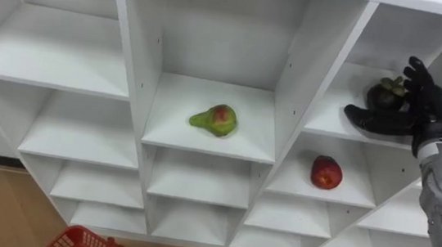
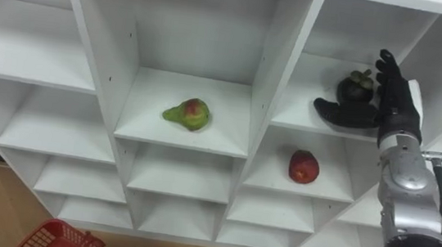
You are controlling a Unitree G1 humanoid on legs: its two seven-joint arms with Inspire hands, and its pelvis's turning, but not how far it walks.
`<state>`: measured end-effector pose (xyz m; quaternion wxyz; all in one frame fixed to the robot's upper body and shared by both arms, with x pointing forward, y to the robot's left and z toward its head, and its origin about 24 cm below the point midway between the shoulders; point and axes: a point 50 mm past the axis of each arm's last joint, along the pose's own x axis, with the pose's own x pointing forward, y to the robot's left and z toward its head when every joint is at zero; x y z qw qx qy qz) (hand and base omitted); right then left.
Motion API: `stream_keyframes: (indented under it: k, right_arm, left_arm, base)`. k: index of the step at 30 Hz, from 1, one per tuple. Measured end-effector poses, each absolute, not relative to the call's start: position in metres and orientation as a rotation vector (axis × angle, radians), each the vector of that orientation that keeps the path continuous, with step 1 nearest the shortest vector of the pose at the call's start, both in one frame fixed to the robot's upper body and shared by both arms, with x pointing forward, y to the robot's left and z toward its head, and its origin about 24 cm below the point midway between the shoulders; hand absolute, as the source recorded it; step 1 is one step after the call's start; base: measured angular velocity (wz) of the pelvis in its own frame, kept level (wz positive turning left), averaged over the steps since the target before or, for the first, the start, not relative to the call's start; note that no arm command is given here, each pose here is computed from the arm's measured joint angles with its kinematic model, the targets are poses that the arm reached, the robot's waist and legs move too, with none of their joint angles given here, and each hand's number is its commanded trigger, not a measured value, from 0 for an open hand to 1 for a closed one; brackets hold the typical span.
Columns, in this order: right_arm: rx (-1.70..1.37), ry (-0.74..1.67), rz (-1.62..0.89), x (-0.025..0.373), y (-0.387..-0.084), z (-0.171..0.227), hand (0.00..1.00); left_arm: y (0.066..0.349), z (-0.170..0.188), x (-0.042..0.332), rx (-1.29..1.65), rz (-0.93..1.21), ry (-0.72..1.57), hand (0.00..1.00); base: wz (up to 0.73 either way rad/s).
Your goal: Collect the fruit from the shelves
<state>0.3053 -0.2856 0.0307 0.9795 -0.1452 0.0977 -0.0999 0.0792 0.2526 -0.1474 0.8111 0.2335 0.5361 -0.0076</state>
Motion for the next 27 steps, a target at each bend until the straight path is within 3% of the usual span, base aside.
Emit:
stream_keyframes:
  k: [1, 2, 3, 27]
  right_arm:
    - [-0.299, 0.198, -0.199, 0.305, -0.286, 0.031, 0.61]
    - [-0.305, 0.199, -0.197, 0.305, -0.286, 0.031, 0.87]
    - [-0.307, 0.200, -0.197, 0.305, -0.286, 0.030, 1.00]
    - [-0.358, 0.179, -0.290, 0.303, -0.305, 0.039, 1.00]
  left_arm:
    - [0.253, -0.148, 0.079, 0.499, -0.016, 1.147, 1.00]
    - [0.253, -0.148, 0.078, 0.499, -0.014, 1.152, 1.00]
    - [0.253, -0.148, 0.078, 0.499, -0.012, 1.154, 1.00]
    - [0.254, -0.150, 0.075, 0.498, -0.011, 1.176, 1.00]
  base:
    - [0.00]
    - [0.00]
    - [0.00]
    - [0.00]
